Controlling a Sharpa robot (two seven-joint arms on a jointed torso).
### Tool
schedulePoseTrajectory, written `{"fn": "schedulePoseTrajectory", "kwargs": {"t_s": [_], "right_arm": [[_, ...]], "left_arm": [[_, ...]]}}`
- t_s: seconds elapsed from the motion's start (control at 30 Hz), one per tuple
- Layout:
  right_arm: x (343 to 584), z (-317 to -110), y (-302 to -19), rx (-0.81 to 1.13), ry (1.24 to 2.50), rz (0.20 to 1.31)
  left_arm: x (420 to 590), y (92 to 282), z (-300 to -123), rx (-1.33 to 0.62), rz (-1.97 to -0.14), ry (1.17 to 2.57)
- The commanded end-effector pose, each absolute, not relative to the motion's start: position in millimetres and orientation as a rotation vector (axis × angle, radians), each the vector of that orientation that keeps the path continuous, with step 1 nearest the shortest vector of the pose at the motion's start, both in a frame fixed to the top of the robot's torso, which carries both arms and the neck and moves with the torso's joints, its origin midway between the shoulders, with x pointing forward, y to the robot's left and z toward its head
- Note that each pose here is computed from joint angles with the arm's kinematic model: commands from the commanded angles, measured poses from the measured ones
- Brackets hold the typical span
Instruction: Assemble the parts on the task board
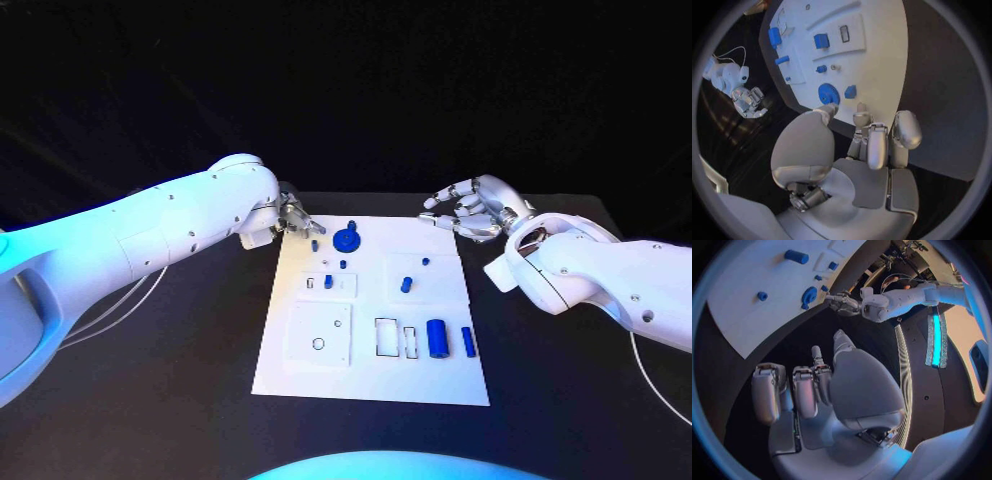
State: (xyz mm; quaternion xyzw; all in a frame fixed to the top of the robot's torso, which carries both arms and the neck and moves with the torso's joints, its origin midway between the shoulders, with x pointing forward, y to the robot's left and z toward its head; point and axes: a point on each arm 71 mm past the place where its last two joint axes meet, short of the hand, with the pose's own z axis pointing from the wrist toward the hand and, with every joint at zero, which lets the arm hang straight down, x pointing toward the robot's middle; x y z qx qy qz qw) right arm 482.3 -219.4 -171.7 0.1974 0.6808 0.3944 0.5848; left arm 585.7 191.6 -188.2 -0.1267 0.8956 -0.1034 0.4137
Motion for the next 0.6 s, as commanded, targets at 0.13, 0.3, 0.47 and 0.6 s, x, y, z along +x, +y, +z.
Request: {"fn": "schedulePoseTrajectory", "kwargs": {"t_s": [0.13,0.3,0.47,0.6], "right_arm": [[482.2,-172.2,-217.2,0.447,1.598,0.931],[482.4,-172.3,-216.9,0.447,1.598,0.931],[482.5,-172.3,-216.4,0.446,1.599,0.932],[482.6,-172.4,-216.2,0.446,1.599,0.932]], "left_arm": [[585.1,186.1,-191.3,-0.289,-0.291,2.289],[584.5,187.1,-193.8,-0.287,-0.290,2.302],[584.7,188.8,-195.1,-0.289,-0.290,2.308],[584.5,188.1,-195.6,-0.288,-0.295,2.313]]}}
